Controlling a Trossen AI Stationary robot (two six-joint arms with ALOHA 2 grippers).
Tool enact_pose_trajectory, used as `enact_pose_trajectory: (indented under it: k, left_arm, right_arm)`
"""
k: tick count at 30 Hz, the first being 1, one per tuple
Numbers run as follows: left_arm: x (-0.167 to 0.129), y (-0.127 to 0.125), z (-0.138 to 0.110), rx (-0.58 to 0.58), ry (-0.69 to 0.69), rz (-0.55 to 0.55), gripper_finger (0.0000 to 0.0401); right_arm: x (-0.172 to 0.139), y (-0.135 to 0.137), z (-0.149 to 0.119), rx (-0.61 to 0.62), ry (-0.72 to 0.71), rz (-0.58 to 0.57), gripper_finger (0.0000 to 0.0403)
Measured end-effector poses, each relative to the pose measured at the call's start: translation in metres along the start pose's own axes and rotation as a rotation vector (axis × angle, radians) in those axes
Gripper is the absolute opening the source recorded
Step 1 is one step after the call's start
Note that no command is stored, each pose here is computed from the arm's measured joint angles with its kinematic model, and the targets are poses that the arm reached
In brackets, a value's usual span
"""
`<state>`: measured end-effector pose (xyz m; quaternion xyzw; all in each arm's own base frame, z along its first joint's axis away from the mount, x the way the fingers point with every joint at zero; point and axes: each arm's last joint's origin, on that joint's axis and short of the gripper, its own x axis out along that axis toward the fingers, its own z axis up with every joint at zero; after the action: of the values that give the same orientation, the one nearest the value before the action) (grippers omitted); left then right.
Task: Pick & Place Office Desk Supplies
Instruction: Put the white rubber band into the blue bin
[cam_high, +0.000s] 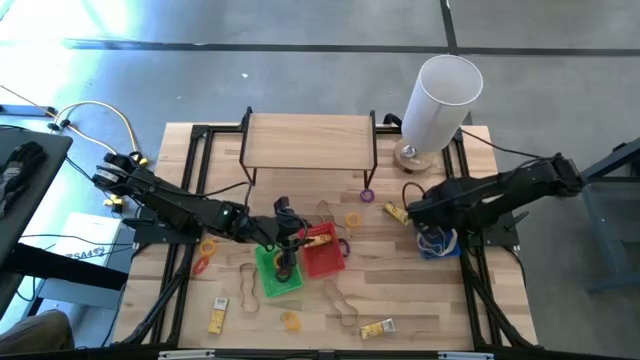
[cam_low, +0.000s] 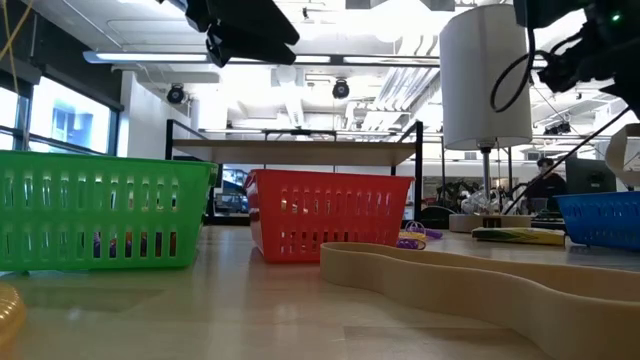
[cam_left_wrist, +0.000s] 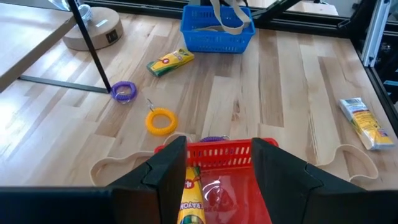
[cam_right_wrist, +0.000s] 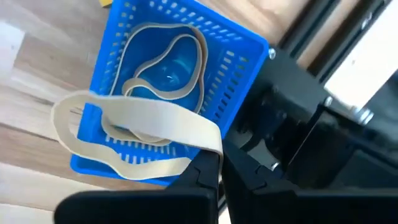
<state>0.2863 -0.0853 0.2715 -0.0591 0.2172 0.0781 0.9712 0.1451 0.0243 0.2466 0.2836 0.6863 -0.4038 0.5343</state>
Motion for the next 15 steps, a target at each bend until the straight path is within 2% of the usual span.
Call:
enact_pose_trajectory:
  k: [7,15]
  left_arm:
    - [-0.001,-0.001,0.0,0.0,0.001,-0.007,0.0174]
    - [-0.001,-0.002,-0.002,0.008,0.016,-0.005,0.0174]
  right_arm:
    - [0.0,-0.003,0.006,0.191,0.034,0.011,0.0003]
    - [0.0,-0.01,0.021,0.22,0.019,0.005,0.0003]
